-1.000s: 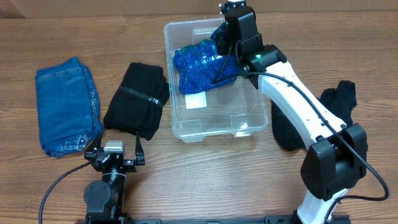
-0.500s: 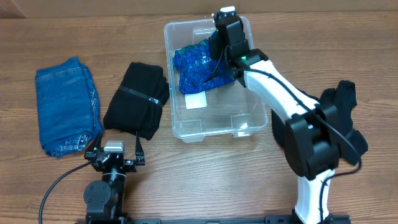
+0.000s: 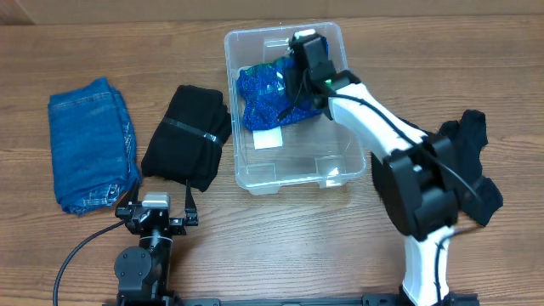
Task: Pack container
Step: 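Open the right gripper to release the bundle and withdraw, then lower the right gripper onto the black taped clothes and grasp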
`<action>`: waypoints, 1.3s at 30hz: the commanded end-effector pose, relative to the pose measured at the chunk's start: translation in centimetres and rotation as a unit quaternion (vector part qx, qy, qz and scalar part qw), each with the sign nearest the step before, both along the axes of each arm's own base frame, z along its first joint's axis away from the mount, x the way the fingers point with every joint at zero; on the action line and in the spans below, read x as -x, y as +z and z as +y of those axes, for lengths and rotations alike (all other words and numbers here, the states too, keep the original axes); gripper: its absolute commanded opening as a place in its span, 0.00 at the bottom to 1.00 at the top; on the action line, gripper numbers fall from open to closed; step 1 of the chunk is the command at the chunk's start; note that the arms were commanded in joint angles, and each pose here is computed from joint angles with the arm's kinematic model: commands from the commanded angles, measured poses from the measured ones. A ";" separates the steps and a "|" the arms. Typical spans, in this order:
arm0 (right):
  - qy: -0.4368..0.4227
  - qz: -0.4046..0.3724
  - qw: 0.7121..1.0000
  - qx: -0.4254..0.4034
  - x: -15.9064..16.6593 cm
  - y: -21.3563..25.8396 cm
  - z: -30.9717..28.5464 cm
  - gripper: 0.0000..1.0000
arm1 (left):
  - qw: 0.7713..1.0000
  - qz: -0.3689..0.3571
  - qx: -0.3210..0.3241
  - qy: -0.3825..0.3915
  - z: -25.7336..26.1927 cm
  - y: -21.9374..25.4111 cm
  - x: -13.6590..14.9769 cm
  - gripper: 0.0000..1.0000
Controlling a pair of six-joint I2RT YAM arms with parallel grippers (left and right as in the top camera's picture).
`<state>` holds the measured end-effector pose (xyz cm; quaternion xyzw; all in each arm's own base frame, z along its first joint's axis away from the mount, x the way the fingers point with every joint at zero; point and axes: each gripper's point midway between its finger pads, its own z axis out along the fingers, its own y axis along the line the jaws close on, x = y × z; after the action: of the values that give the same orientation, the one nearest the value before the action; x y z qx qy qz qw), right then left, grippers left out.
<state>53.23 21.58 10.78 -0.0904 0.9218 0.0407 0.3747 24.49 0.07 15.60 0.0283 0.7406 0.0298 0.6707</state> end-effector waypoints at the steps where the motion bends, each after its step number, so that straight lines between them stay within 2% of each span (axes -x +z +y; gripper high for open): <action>1: -0.024 -0.088 0.996 -0.019 1.6 12.4 -2.0 0.22 | 1.000 -0.002 -0.004 -0.001 0.0 0.0 0.0 1.00; 2: -0.025 -0.076 0.997 -0.016 3.1 13.5 -2.7 0.21 | 1.000 -0.002 -0.004 -0.001 0.0 0.0 0.0 1.00; 5: -0.051 -0.008 0.999 -0.013 8.3 14.4 -5.0 0.11 | 1.000 -0.002 -0.004 -0.001 0.0 0.0 0.0 1.00; 9: -0.064 0.120 0.991 0.022 14.5 11.8 -7.3 0.04 | 1.000 -0.002 -0.004 -0.001 0.0 0.0 0.0 1.00; 11: -0.135 0.162 0.977 0.042 16.2 10.4 -9.9 0.04 | 1.000 -0.002 -0.004 -0.001 0.0 0.0 0.0 1.00; 14: -0.212 0.188 0.958 0.036 16.9 9.2 -13.1 0.04 | 1.000 -0.002 -0.004 -0.001 0.0 0.0 0.0 1.00; 22: -0.251 0.259 0.932 -0.016 17.9 6.0 -16.5 0.04 | 1.000 -0.002 -0.004 -0.001 0.0 0.0 0.0 1.00; 31: -0.247 0.334 0.910 0.005 21.7 1.3 -16.6 0.04 | 1.000 -0.002 -0.004 -0.001 0.0 0.0 0.0 1.00; 36: -0.166 0.370 0.913 -0.034 22.5 0.9 -14.1 0.04 | 1.000 -0.002 -0.004 -0.001 0.0 0.0 0.0 1.00; 39: -0.152 0.376 0.914 -0.035 22.8 1.0 -13.9 0.04 | 1.000 -0.002 -0.004 -0.001 0.0 0.0 0.0 1.00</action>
<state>30.78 6.82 11.77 0.1136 0.9932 0.0207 0.0156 24.49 0.07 15.58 0.0283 0.7407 0.0298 0.6706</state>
